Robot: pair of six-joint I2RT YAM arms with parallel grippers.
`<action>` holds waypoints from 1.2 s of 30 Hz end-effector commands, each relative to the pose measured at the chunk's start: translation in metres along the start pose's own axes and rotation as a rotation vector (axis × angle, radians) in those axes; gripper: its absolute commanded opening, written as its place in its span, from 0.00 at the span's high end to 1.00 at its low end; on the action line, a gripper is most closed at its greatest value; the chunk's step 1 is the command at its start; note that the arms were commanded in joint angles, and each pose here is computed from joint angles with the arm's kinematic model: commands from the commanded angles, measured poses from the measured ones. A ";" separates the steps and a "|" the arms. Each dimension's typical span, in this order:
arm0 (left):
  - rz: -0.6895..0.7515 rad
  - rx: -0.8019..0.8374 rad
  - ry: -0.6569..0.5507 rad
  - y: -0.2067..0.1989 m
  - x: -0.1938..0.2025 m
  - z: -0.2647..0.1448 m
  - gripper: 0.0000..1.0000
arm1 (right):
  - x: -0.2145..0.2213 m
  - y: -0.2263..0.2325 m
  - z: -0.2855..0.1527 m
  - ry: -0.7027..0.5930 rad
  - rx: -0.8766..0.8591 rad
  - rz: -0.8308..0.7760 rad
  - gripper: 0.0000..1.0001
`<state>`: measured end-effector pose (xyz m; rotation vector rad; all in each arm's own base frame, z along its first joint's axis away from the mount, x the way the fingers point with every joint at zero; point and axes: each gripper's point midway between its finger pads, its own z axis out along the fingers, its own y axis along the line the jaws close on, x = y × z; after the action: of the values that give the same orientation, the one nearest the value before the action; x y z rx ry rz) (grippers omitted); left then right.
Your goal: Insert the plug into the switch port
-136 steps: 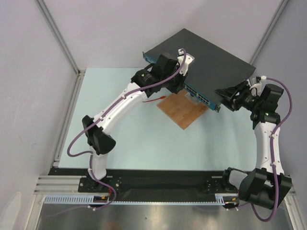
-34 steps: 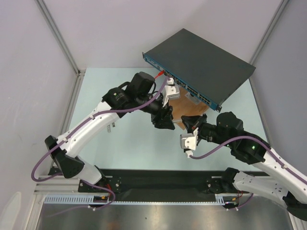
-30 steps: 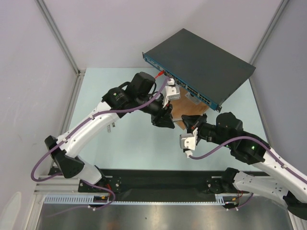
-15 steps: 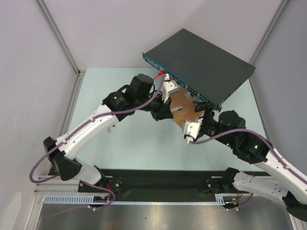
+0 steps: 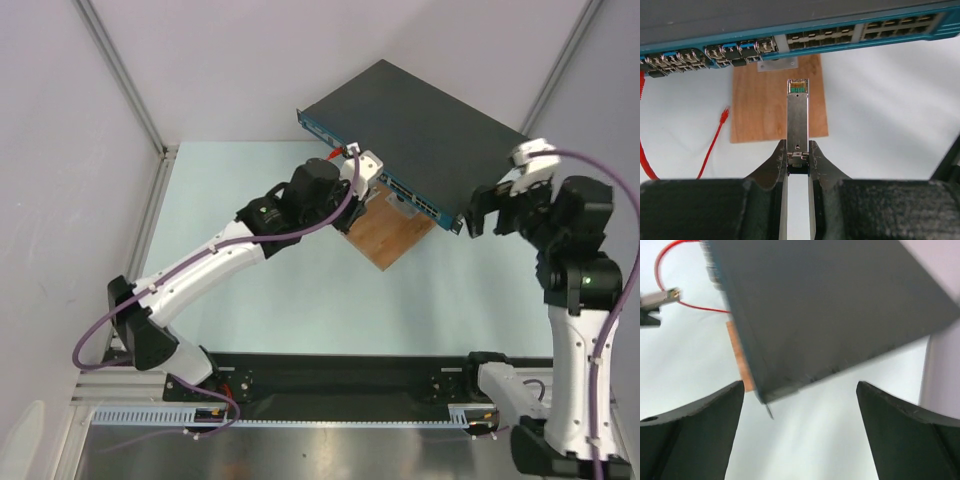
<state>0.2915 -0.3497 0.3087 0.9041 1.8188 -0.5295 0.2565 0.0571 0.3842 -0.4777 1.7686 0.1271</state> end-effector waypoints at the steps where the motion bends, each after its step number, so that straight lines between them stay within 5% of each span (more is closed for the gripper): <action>1: 0.032 -0.117 -0.010 0.017 -0.011 0.009 1.00 | 0.004 0.000 -0.011 0.040 -0.093 0.361 0.00; 13: 0.030 -0.042 0.016 0.004 -0.010 0.021 1.00 | 0.054 -0.061 -0.004 0.019 -0.252 1.211 0.00; 18: 0.035 -0.044 0.036 0.005 -0.006 0.023 1.00 | 0.051 -0.057 0.008 -0.066 -0.320 1.194 0.00; 33: 0.032 -0.071 0.046 0.015 -0.007 0.032 1.00 | 0.053 -0.034 0.064 -0.032 -0.381 1.162 0.01; 36: 0.030 -0.072 0.043 0.017 -0.012 0.038 1.00 | 0.049 -0.036 0.071 -0.054 -0.375 1.169 0.16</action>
<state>0.3184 -0.3647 0.2797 0.9263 1.9085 -0.4165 0.3149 0.0368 0.3161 0.3751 1.8168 1.3095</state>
